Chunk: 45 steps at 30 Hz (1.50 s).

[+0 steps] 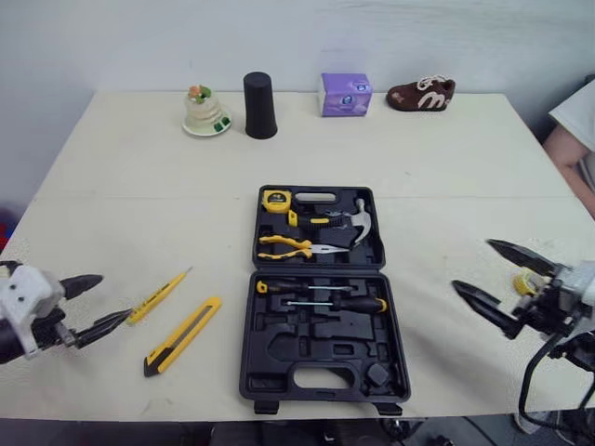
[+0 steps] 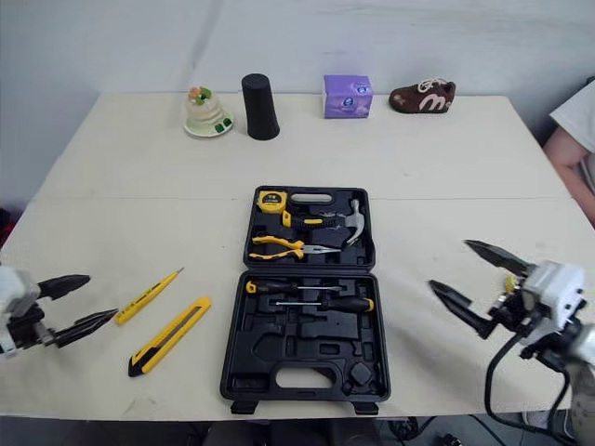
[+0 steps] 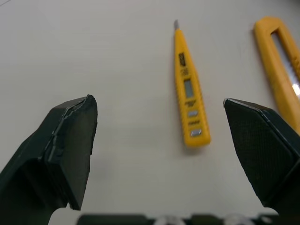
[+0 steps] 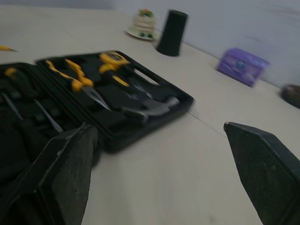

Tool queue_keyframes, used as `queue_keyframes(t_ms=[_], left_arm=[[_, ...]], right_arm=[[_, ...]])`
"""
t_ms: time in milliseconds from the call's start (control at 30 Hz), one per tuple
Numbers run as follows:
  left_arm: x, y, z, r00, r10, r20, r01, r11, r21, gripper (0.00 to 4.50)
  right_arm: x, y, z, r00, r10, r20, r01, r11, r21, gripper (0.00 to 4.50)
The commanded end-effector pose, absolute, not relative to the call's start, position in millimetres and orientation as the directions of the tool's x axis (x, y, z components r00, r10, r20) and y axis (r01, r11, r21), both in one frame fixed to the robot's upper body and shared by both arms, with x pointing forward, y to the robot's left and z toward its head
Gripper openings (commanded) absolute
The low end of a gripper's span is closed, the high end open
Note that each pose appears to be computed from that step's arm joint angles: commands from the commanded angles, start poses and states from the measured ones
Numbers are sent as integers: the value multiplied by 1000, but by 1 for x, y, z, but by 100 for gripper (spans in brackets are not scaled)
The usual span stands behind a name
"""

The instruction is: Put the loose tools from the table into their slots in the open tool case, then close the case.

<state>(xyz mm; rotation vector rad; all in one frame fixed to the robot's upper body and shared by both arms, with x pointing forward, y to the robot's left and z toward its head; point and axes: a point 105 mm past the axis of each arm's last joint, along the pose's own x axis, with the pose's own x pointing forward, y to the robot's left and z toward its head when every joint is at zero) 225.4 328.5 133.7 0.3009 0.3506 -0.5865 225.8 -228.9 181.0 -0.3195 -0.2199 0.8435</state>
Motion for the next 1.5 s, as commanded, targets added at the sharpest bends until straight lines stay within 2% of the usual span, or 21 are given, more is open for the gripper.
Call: queue_keyframes(t_ms=[33,100,167,433,567,600,633,733,767,800,933,1000,1100,1167,1233,1400,1500], left_arm=[[235,320,132,761,-475,-442,567,818,98,450],[242,313,128,741,-477,-473,586,803,109,450],[245,309,122,718,-479,-504,605,788,114,450],[249,300,96,669,-455,-587,626,771,116,450],[240,284,86,613,-521,-594,675,736,52,346],[239,283,83,609,-518,-600,673,739,45,278],[237,285,80,603,-512,-612,671,740,41,247],[237,289,79,610,-486,-626,656,753,54,105],[238,289,80,619,-488,-615,655,753,60,67],[240,288,83,632,-498,-593,653,755,62,53],[257,278,114,698,-556,-451,687,698,203,53],[263,254,142,658,-654,-373,752,601,272,53],[265,225,162,567,-749,-343,819,468,331,53],[264,184,176,421,-820,-387,884,276,378,53],[261,156,181,317,-844,-433,917,156,367,53],[256,116,176,157,-823,-546,952,-20,305,53],[256,98,167,110,-773,-625,958,-86,274,53]], right_arm=[[218,-186,200,467,878,108,-809,474,-347,448],[217,-164,207,379,918,112,-852,394,-344,448],[217,-152,210,340,934,114,-866,358,-350,448],[215,-139,206,296,952,84,-883,306,-357,448],[213,-135,204,279,957,80,-887,289,-361,450],[213,-134,204,276,958,76,-887,285,-364,450],[212,-134,203,274,959,71,-887,281,-367,450],[211,-135,199,275,960,47,-885,272,-377,450],[212,-136,198,281,959,44,-884,276,-377,450],[212,-140,197,298,954,39,-878,290,-381,450],[207,-158,192,355,935,-5,-861,325,-392,450],[200,-171,189,394,919,-31,-853,353,-384,450],[192,-182,186,421,905,-62,-851,370,-372,450],[184,-192,179,439,892,-104,-853,378,-360,450],[180,-197,175,451,883,-130,-856,386,-345,450],[176,-203,168,482,861,-162,-850,414,-326,450],[173,-207,162,488,851,-192,-852,417,-316,450]])
